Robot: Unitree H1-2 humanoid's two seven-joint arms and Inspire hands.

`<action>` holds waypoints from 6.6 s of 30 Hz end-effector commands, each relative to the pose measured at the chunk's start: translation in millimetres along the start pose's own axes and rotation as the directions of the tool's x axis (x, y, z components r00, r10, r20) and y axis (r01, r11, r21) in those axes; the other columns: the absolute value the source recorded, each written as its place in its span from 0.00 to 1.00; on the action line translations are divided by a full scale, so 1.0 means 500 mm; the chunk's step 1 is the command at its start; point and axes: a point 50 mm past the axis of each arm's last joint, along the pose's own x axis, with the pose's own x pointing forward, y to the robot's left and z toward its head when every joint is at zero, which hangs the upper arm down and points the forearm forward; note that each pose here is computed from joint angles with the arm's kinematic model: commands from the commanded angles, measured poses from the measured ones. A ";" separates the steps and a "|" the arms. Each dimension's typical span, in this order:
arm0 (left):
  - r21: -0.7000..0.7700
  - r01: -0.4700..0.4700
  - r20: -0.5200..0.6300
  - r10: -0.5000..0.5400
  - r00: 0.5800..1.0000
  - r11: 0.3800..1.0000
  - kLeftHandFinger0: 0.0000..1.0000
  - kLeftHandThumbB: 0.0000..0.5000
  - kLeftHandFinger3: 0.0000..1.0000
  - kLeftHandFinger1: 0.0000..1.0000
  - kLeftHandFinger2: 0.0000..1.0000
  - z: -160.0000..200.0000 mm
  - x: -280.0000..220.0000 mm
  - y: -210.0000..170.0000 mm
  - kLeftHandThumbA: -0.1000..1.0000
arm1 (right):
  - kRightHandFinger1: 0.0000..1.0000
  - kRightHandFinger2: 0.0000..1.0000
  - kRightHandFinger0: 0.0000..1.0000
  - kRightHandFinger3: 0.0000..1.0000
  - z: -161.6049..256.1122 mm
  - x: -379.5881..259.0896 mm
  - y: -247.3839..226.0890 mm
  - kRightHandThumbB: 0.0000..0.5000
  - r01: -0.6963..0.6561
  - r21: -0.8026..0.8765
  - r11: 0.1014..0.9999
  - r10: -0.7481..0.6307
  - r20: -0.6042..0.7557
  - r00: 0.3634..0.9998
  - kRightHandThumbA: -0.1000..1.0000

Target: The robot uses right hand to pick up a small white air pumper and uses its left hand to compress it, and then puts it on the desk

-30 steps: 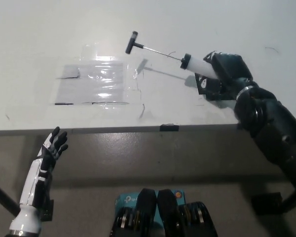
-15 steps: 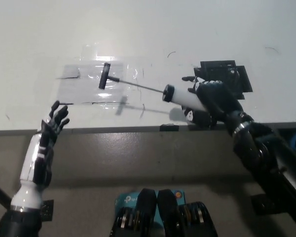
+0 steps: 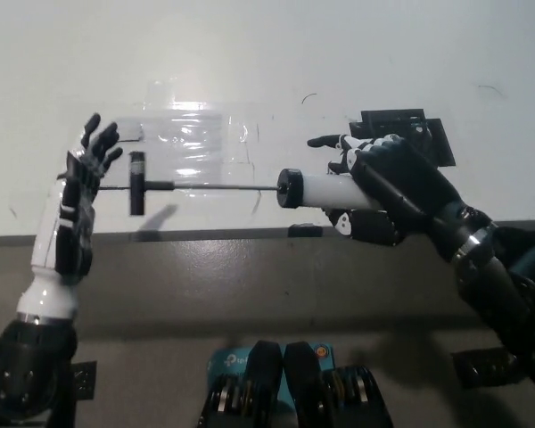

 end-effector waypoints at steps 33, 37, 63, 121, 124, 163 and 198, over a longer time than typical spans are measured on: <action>-0.097 0.080 0.143 -0.066 0.987 0.992 1.00 0.60 1.00 1.00 1.00 0.117 -0.042 -0.096 1.00 | 0.55 0.86 0.01 0.95 0.013 -0.004 -0.064 0.24 -0.099 -0.037 0.994 0.098 -0.046 0.994 0.00; -0.102 0.077 0.141 -0.062 0.988 0.992 1.00 0.61 1.00 1.00 1.00 0.119 -0.043 -0.095 1.00 | 0.55 0.86 0.01 0.95 0.014 -0.003 -0.064 0.24 -0.102 -0.034 0.994 0.100 -0.056 0.993 0.00; -0.103 0.100 0.145 -0.084 0.986 0.990 1.00 0.61 1.00 1.00 1.00 0.120 0.017 -0.138 1.00 | 0.57 0.88 0.03 0.99 0.081 0.041 -0.041 0.30 -0.140 -0.011 0.990 0.140 0.016 0.990 0.00; 0.037 -0.041 0.049 0.039 0.998 0.998 1.00 0.46 1.00 1.00 1.00 0.061 -0.046 0.007 1.00 | 0.55 0.83 0.06 1.00 -0.144 0.091 -0.229 0.30 -0.105 0.005 0.994 0.102 -0.296 0.950 0.00; 0.054 -0.053 0.026 0.051 0.998 0.997 1.00 0.47 1.00 1.00 1.00 0.055 -0.064 0.016 1.00 | 0.57 0.87 0.06 1.00 -0.170 0.115 -0.238 0.27 -0.108 -0.018 0.994 0.096 -0.343 0.935 0.00; 0.091 -0.054 -0.059 0.059 0.996 0.994 1.00 0.38 1.00 1.00 1.00 0.026 -0.153 0.031 1.00 | 1.00 1.00 1.00 1.00 -0.291 0.215 -0.110 1.00 -0.404 0.056 0.913 0.381 -0.469 0.797 0.76; -0.002 0.086 -0.082 -0.086 0.993 0.996 1.00 0.57 1.00 1.00 1.00 -0.012 -0.129 -0.041 1.00 | 1.00 1.00 1.00 1.00 -0.027 -0.171 0.157 0.37 0.667 0.569 0.481 -0.587 -0.355 0.727 1.00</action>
